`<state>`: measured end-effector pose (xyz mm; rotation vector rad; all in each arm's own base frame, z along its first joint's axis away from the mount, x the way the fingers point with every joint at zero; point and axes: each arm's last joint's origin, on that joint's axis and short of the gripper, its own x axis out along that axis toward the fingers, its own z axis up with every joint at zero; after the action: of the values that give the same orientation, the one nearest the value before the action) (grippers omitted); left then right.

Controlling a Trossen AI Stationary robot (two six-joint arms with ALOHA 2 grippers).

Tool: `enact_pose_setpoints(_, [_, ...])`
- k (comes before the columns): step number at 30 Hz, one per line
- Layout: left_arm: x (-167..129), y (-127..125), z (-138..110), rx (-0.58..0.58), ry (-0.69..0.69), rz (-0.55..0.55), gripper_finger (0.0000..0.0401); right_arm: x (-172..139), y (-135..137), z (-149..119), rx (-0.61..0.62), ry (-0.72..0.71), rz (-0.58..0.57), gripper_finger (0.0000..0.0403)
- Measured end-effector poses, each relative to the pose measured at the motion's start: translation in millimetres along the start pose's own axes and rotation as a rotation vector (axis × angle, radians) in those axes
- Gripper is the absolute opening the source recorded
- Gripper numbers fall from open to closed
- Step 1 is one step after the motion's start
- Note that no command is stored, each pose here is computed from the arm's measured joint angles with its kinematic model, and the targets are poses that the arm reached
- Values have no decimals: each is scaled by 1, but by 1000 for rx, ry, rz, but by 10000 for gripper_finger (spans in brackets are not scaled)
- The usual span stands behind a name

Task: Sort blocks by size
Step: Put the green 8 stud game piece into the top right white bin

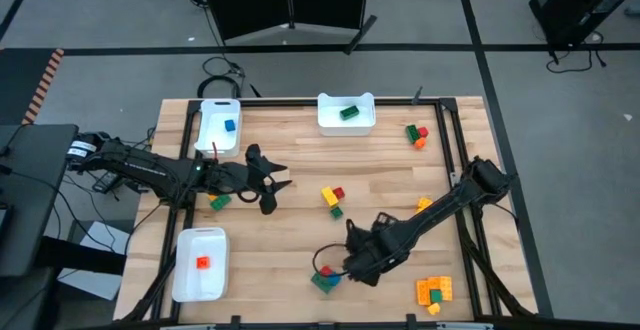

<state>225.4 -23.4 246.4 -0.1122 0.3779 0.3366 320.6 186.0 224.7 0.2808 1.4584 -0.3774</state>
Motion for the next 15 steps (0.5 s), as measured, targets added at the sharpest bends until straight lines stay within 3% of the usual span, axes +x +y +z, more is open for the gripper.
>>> enact_pose_setpoints(7, [0,0,0,0,0,0,209,10,25,-1,-782,-145,107,302])
enact_pose_setpoints(9, [0,0,0,1,1,0,209,15,32,-2,-957,-182,133,296])
enact_pose_setpoints(12, [0,0,-1,4,7,1,209,23,38,-3,-1081,-187,149,285])
enact_pose_setpoints(15, [-1,-1,-2,9,15,-2,209,35,39,-4,-1107,-134,127,275])
